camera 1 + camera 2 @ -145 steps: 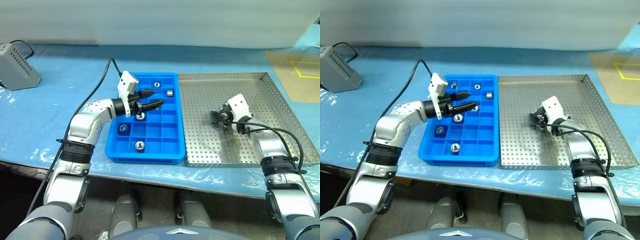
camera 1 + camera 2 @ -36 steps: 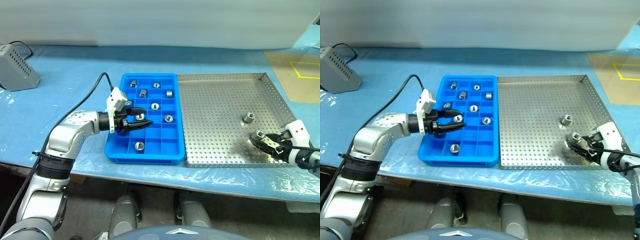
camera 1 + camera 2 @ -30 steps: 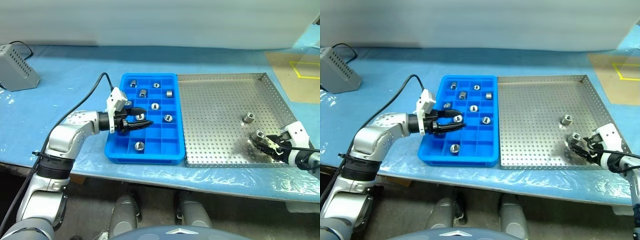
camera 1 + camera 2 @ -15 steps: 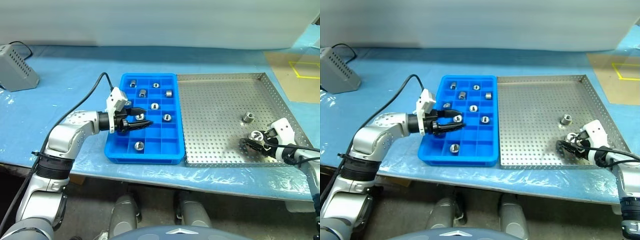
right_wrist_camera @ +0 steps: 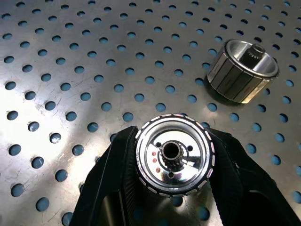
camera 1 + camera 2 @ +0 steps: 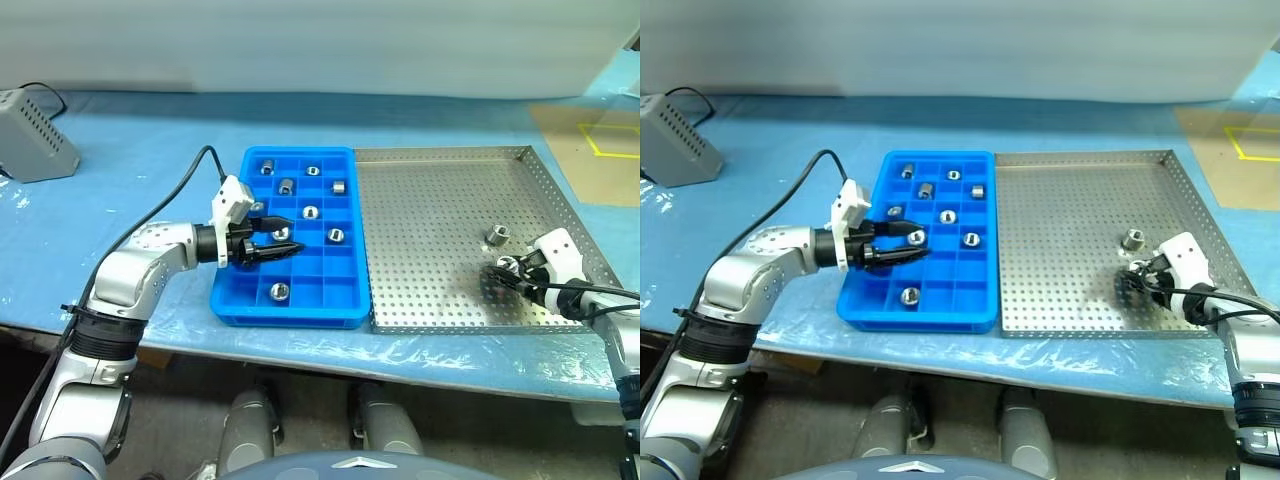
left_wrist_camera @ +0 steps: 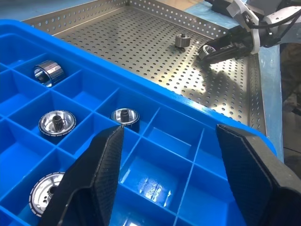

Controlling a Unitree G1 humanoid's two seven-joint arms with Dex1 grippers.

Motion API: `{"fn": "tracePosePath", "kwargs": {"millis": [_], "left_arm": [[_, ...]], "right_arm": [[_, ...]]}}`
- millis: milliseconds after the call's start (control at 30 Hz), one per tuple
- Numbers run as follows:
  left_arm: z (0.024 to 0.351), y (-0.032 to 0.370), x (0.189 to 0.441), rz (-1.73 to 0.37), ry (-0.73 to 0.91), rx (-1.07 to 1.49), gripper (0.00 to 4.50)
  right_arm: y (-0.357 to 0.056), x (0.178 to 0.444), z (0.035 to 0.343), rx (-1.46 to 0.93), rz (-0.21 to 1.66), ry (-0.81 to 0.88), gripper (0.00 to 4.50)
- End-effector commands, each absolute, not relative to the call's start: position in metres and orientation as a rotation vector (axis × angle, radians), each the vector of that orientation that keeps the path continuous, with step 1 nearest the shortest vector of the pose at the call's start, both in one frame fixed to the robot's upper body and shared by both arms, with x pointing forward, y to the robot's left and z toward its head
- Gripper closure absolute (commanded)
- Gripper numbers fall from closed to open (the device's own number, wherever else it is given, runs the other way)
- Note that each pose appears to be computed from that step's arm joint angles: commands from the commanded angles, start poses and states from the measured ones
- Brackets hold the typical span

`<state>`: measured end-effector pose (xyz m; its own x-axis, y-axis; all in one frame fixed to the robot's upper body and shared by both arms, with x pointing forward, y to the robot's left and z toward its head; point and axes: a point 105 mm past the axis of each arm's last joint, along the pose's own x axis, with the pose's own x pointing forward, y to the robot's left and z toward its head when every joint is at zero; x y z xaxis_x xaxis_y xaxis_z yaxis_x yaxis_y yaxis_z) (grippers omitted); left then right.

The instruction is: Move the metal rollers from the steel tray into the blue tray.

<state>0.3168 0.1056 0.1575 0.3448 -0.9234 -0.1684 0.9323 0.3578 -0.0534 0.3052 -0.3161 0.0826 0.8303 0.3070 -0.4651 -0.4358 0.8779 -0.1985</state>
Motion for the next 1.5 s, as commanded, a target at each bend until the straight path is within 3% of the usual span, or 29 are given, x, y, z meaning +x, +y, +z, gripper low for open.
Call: {"fn": "tracePosePath", "kwargs": {"millis": [33, 167, 333, 567, 900, 1167, 1333, 1500], "left_arm": [[0.166, 0.118, 0.312, -1.218, 0.148, 0.107, 1.17], [0.166, 0.134, 0.307, -1.221, 0.164, 0.175, 1.17], [0.168, 0.148, 0.308, -1.184, 0.164, 0.22, 1.17], [0.167, 0.158, 0.282, -1.2, 0.183, 0.251, 1.17], [0.16, 0.15, 0.266, -1.144, 0.191, 0.215, 1.17], [0.163, 0.146, 0.268, -1.129, 0.183, 0.198, 1.17], [0.17, 0.142, 0.28, -1.129, 0.151, 0.19, 1.17], [0.187, 0.116, 0.298, -1.178, 0.06, 0.138, 1.17]], "right_arm": [[-0.261, 0.322, 0.128, -0.342, 0.572, 0.261, 2.76], [-0.176, 0.323, 0.167, -0.323, 0.847, 0.108, 2.76], [-0.097, 0.314, 0.18, -0.326, 1.114, 0.031, 2.76], [-0.049, 0.315, 0.166, -0.336, 1.292, 0.051, 2.76], [-0.047, 0.334, 0.118, -0.354, 1.283, 0.176, 2.76], [-0.043, 0.337, 0.122, -0.31, 1.289, 0.169, 0.11], [-0.069, 0.346, 0.145, -0.295, 1.189, 0.115, 0.11], [-0.132, 0.369, 0.187, -0.234, 0.941, 0.036, 0.11]]}}
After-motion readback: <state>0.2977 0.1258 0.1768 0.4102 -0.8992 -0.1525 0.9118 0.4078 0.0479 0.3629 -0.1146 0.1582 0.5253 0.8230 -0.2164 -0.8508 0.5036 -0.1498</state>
